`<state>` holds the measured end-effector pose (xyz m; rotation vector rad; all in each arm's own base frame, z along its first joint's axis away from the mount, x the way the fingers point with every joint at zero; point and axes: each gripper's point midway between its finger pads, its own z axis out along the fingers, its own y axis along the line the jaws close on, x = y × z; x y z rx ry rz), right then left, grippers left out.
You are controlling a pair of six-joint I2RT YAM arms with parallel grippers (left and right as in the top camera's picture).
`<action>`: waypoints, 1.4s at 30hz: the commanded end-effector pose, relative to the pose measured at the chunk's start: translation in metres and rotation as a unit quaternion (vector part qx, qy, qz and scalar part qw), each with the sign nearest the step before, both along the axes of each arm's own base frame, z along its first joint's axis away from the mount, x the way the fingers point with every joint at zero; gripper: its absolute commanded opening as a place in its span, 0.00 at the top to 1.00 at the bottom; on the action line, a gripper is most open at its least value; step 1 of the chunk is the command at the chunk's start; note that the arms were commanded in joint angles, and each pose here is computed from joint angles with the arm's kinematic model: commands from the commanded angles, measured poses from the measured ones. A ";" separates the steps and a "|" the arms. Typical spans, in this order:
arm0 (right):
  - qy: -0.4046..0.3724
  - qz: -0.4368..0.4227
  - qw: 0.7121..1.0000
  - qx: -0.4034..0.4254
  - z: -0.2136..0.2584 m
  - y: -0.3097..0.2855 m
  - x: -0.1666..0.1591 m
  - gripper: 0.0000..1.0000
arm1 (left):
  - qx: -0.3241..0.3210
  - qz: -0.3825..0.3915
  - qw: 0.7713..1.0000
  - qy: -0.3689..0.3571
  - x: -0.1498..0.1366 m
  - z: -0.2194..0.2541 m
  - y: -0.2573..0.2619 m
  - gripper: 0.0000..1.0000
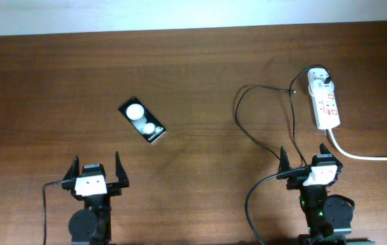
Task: Plug charger to phone and switch on socket
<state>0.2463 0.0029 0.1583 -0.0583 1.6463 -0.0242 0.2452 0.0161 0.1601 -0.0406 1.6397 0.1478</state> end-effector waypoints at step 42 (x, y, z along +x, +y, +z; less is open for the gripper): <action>0.000 -0.001 1.000 0.000 -0.002 0.000 0.000 0.01 | -0.043 -0.085 0.995 0.020 0.000 0.082 -0.031 0.01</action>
